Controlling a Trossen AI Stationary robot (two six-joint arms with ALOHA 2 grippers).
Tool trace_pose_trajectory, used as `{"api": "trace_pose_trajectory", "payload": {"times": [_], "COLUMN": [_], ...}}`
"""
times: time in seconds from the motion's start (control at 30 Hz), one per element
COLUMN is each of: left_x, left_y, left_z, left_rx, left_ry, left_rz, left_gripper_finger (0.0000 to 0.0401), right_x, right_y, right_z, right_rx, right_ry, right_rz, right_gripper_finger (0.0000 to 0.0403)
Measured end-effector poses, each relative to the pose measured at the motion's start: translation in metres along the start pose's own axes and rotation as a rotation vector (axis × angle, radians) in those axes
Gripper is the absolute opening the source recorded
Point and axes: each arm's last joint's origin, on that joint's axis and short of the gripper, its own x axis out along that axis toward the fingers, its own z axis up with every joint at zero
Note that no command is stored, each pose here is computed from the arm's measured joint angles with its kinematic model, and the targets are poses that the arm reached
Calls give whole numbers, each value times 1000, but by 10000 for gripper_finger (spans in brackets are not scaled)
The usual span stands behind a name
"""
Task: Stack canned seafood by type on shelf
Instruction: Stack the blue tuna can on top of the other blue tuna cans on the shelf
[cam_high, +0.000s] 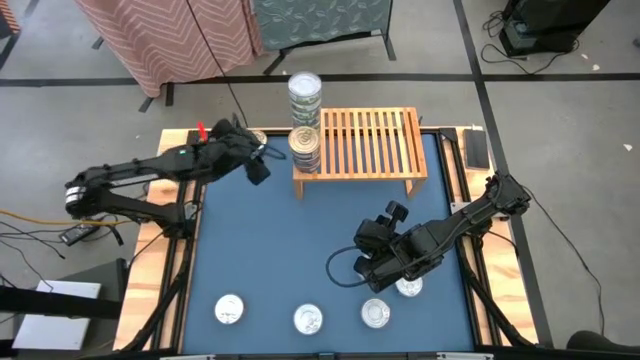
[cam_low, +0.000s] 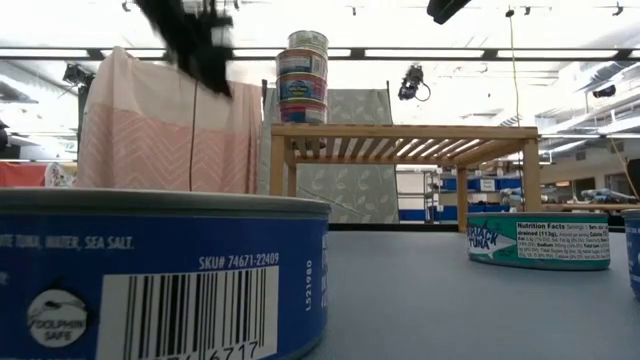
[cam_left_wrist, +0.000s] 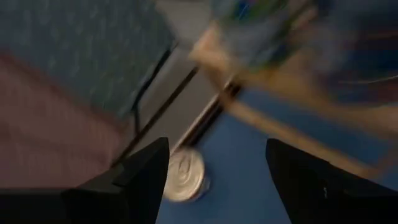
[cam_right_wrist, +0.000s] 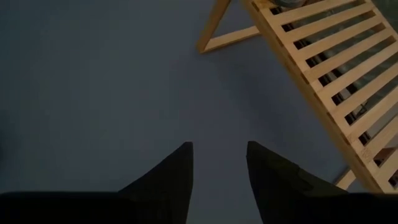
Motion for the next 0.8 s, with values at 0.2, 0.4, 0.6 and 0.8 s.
{"api": "trace_pose_trajectory", "payload": {"times": [0.2,0.4,0.6,0.8], "left_x": [68,99,134,167], "left_y": [28,63,83,87], "left_z": [-31,-31,-44,-62], "left_rx": [-238,-287,-391,-515], "left_ry": [159,136,160,238], "left_rz": [-23,91,71,51], "left_gripper_finger": [271,271,263,230], "right_x": [0,-2,-2,-2], "right_y": [0,2,2,2], "right_z": [0,-1,-1,-1], "right_rx": [28,78,100,120], "right_ry": [-5,-11,-12,-12], "right_rz": [-1,10,12,13], "right_gripper_finger": [155,154,153,153]}}
